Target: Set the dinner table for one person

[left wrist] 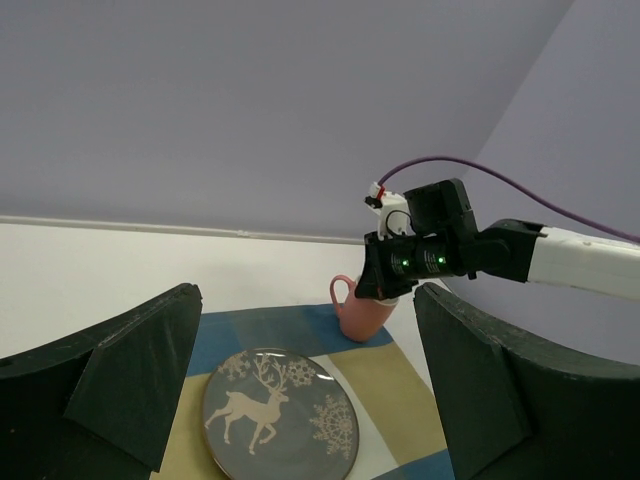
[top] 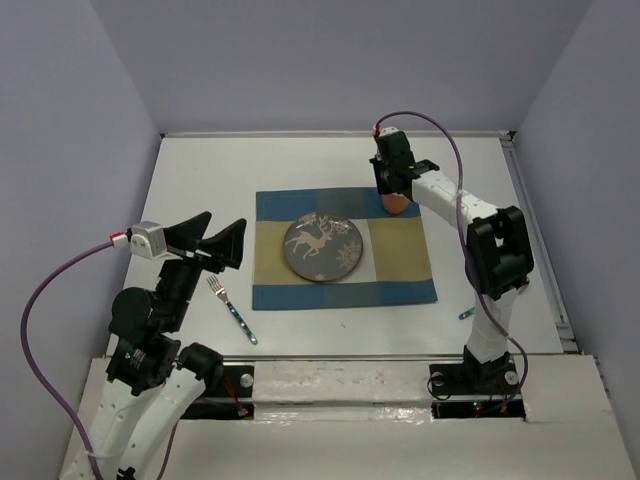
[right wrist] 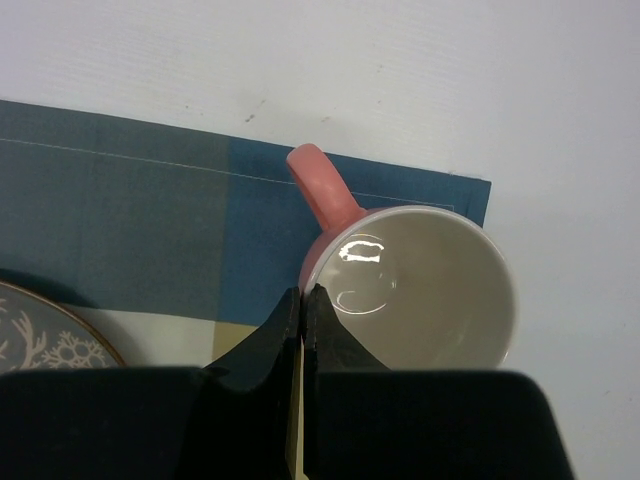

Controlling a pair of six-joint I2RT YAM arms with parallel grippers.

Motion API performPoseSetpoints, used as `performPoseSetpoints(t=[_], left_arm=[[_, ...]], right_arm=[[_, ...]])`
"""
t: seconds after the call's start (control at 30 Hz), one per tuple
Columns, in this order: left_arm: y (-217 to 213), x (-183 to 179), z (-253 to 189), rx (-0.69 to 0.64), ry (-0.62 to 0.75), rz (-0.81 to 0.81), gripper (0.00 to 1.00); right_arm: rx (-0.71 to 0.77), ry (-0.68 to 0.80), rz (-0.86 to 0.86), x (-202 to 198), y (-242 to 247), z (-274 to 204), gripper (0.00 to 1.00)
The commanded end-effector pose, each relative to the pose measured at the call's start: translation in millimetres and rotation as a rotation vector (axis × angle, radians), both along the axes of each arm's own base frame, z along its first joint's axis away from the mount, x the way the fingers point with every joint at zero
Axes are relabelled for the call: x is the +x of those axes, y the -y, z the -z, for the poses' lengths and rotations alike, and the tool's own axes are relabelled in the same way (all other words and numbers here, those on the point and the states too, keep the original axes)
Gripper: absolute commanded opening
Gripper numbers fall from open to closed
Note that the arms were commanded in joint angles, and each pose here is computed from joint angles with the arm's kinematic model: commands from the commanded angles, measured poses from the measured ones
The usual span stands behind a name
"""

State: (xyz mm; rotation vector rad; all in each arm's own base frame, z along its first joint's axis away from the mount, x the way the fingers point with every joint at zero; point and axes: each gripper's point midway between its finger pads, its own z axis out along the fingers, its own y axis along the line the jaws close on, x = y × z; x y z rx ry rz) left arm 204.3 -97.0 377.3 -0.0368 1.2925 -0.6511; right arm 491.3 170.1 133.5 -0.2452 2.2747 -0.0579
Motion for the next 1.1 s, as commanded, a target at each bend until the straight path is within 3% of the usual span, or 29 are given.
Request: performPoseSetpoints(t=[0.0, 0.3, 0.4, 0.43, 0.5, 0.53, 0.63, 0.77, 0.8, 0.9, 1.07], left_arm=[[2, 2, -8, -0.003, 0.037, 0.007, 0.99], [3, 3, -7, 0.0, 0.032, 0.009, 0.99], [3, 4, -7, -0.001, 0.03, 0.006, 0.99], [3, 4, -7, -0.001, 0.028, 0.005, 0.99], [0, 4, -7, -0.001, 0.028, -0.007, 0.99], [-1, 4, -7, -0.004, 0.026, -0.012, 0.99], [-6, 6, -7, -0.005, 0.02, -0.04, 0.99], [-18, 10, -5, -0.005, 0.006, -0.11, 0.99], [-21, 10, -5, -0.006, 0.004, -0.127, 0.99], [-39, 14, -4, -0.02, -0.011, -0.225, 0.99], [-61, 18, -4, -0.034, -0.021, -0.336, 0.99]], right_arm=[[-0.007, 0.114, 0.022, 21, 2, -36, 0.0], [-0.022, 0.076, 0.039, 18, 5, -16, 0.0], [-0.013, 0.082, 0.048, 17, 5, -20, 0.18], [0.001, 0.093, 0.045, 15, 4, -27, 0.38], [0.024, 0.104, 0.043, 12, 3, -37, 0.5], [0.043, 0.108, 0.035, 10, 1, -42, 0.62], [0.128, 0.135, -0.009, -5, -12, -68, 0.65], [0.25, 0.205, -0.128, -43, -58, -105, 0.66], [0.297, 0.228, -0.201, -58, -88, -112, 0.66], [0.413, 0.205, -0.393, -115, -161, -104, 0.65], [0.436, 0.169, -0.55, -189, -246, -81, 0.62]])
